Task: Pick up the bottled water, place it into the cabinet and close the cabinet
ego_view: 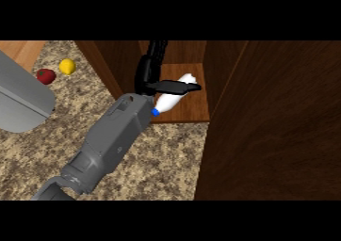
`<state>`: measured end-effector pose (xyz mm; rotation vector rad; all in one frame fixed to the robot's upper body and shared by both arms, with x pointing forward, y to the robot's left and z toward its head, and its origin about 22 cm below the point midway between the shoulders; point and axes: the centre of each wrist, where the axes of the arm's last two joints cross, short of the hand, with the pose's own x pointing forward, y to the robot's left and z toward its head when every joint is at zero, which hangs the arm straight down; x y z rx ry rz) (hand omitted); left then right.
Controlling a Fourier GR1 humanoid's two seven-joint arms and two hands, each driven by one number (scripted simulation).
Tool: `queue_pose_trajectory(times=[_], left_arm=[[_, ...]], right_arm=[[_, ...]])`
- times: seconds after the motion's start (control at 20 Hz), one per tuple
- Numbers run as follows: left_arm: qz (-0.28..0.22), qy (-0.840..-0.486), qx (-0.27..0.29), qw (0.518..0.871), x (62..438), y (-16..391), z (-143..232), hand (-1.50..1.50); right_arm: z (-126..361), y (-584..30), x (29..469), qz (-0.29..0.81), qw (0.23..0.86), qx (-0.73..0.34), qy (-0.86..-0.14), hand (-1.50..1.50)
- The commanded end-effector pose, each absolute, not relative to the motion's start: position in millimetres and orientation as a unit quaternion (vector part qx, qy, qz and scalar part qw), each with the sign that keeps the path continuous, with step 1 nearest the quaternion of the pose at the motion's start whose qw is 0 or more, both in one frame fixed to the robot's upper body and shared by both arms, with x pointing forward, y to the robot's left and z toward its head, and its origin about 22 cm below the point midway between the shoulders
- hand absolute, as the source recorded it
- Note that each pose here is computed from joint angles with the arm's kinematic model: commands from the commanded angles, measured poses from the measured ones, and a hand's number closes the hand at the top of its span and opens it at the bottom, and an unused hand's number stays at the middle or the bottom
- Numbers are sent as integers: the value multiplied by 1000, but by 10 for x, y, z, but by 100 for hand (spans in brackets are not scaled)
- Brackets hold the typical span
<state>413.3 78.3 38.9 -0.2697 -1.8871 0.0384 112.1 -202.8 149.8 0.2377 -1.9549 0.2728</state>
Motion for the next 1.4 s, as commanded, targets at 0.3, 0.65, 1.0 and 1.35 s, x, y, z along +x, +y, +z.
queue_pose_trajectory(times=[0.3, 0.65, 1.0, 1.35], left_arm=[[31, -789, -162, 592, 3486, 823, 99, 150], [29, -775, -154, 612, 2936, 1153, -114, 150], [45, -796, -133, 589, 2427, 1471, 17, 150], [45, -799, -118, 588, 2094, 2141, 88, 150]], right_arm=[[1743, -2068, 911, 131, 532, 83, -833, -150], [1661, -1980, 1000, 256, 555, 110, -784, 150], [1773, -1806, 820, 253, 582, 189, -750, 150], [1717, -1356, 928, 264, 573, 226, -742, 150]])
